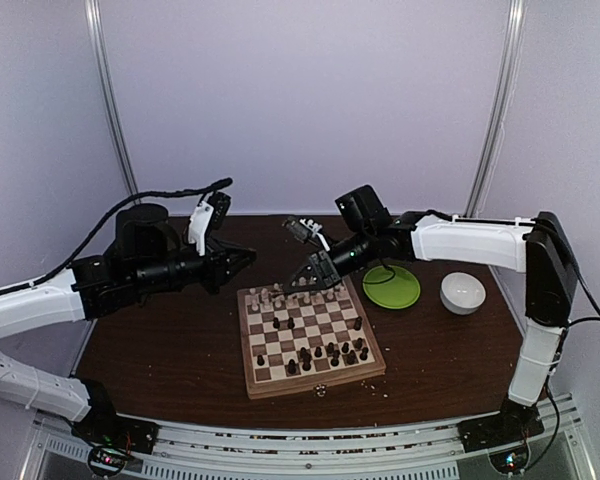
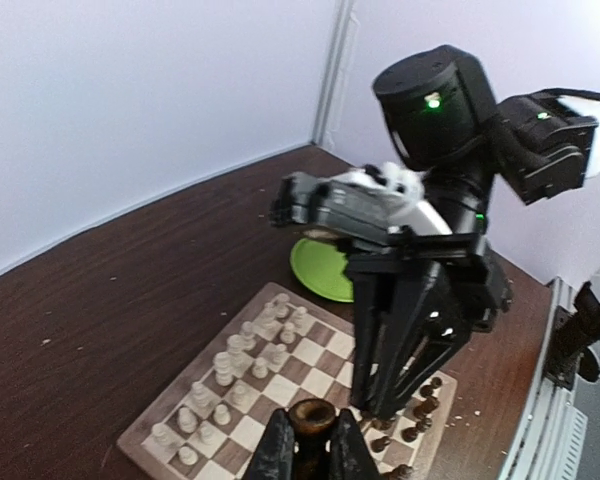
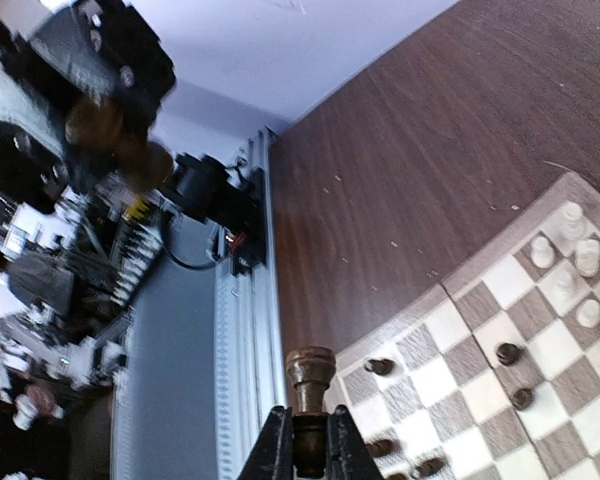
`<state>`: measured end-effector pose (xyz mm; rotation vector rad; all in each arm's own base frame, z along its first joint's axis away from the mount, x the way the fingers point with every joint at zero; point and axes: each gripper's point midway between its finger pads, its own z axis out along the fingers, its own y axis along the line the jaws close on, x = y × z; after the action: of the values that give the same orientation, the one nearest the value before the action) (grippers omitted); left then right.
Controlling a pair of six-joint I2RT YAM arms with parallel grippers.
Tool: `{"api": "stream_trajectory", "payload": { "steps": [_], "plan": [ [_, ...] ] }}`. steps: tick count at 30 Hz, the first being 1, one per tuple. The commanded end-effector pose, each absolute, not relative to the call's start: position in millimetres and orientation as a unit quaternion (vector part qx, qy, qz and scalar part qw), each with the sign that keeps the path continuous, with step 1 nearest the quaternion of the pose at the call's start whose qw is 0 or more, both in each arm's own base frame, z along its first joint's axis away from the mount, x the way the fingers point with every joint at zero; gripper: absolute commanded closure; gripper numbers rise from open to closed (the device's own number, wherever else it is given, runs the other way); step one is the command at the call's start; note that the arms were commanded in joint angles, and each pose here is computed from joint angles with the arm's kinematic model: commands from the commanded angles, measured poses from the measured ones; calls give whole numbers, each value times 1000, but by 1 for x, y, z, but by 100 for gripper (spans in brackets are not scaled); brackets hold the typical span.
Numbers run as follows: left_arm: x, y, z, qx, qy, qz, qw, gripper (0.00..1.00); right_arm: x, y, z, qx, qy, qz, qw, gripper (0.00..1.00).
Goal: Set up the chess pieces on the board
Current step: Pass from the left arm to the right, then place the bishop on the chessboard.
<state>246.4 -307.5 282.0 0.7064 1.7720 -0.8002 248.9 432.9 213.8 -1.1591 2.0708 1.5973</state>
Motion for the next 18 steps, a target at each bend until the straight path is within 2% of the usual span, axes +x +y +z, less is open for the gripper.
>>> {"api": "stream_trajectory", "payload": {
  "steps": [1, 6, 10, 18],
  "plan": [
    [269, -263, 283, 233, 770, -230, 548, 100, 241, 404, 205, -523, 733, 400, 174, 91],
    [279, -232, 276, 187, 797, -174, 547, 100, 222, 396, 194, -626, 711, 278, 155, 91],
    [282, -227, 272, 168, 802, -176, 546, 100, 204, 402, 188, -691, 677, 205, 148, 91],
    [279, -215, 274, 150, 803, -168, 553, 100, 168, 428, 168, -766, 621, 122, 113, 91]
  ]
}}
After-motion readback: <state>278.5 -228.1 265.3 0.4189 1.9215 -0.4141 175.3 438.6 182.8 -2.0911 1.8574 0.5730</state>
